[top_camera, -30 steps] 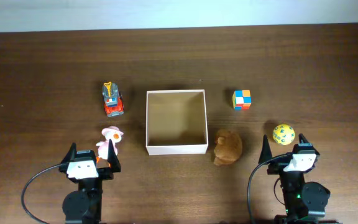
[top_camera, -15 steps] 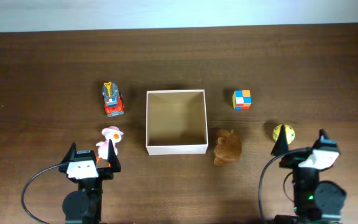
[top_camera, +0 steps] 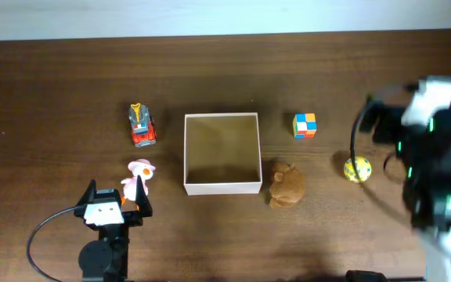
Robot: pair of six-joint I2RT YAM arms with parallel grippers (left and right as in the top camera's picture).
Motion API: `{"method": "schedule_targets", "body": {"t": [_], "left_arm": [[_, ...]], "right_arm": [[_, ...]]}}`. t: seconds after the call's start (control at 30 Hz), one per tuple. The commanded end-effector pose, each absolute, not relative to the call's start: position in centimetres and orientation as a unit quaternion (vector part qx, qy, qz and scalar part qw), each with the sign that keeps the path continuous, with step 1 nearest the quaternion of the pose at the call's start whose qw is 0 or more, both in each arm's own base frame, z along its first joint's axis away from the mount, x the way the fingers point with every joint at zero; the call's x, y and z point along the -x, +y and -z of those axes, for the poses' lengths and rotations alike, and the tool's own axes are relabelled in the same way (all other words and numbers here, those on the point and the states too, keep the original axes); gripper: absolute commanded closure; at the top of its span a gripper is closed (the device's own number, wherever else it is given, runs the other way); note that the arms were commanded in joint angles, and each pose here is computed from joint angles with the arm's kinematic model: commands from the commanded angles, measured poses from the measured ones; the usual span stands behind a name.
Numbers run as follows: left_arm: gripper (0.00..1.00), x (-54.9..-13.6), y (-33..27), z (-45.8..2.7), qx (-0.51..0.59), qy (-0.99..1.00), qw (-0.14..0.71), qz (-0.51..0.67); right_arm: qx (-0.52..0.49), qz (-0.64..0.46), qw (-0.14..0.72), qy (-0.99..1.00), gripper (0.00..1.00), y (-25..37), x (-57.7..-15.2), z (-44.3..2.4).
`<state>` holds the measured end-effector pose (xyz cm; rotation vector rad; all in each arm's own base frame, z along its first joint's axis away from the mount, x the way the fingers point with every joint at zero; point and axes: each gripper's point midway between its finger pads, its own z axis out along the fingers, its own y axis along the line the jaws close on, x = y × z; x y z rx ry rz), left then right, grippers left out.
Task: Pack container
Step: 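Move the right gripper over the 2x2 colorful cube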
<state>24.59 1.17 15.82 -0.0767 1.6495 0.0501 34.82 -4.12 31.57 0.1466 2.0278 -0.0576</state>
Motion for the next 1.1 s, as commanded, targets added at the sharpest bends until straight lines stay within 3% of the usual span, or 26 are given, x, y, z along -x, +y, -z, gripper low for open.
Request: {"method": "schedule_targets", "body": {"t": [0.0,0.27,0.57,0.8,1.07], "left_arm": [[0.01,-24.6,1.1,-15.7,0.027,0.733,0.679,-0.026],[0.01,-24.6,1.1,-15.7,0.027,0.733,0.679,-0.026],[0.01,-24.6,1.1,-15.7,0.027,0.733,0.679,-0.026],[0.01,-24.6,1.1,-15.7,0.027,0.733,0.679,-0.026],[0.01,-24.6,1.1,-15.7,0.027,0.733,0.679,-0.026]], "right_arm": [[-0.035,-0.030,0.502,0.863,0.01,-2.3,-38.1,-32.6],[0.018,-0.112,0.478,0.871,0.01,0.6,-41.4,-32.1],[0.027,-0.029,0.438,0.898,0.01,1.5,-43.4,-28.1],[0.059,-0.031,0.394,0.917,0.01,4.6,-44.2,-24.4],[0.054,-0.003,0.318,0.947,0.01,3.9,-44.5,-18.7]]}}
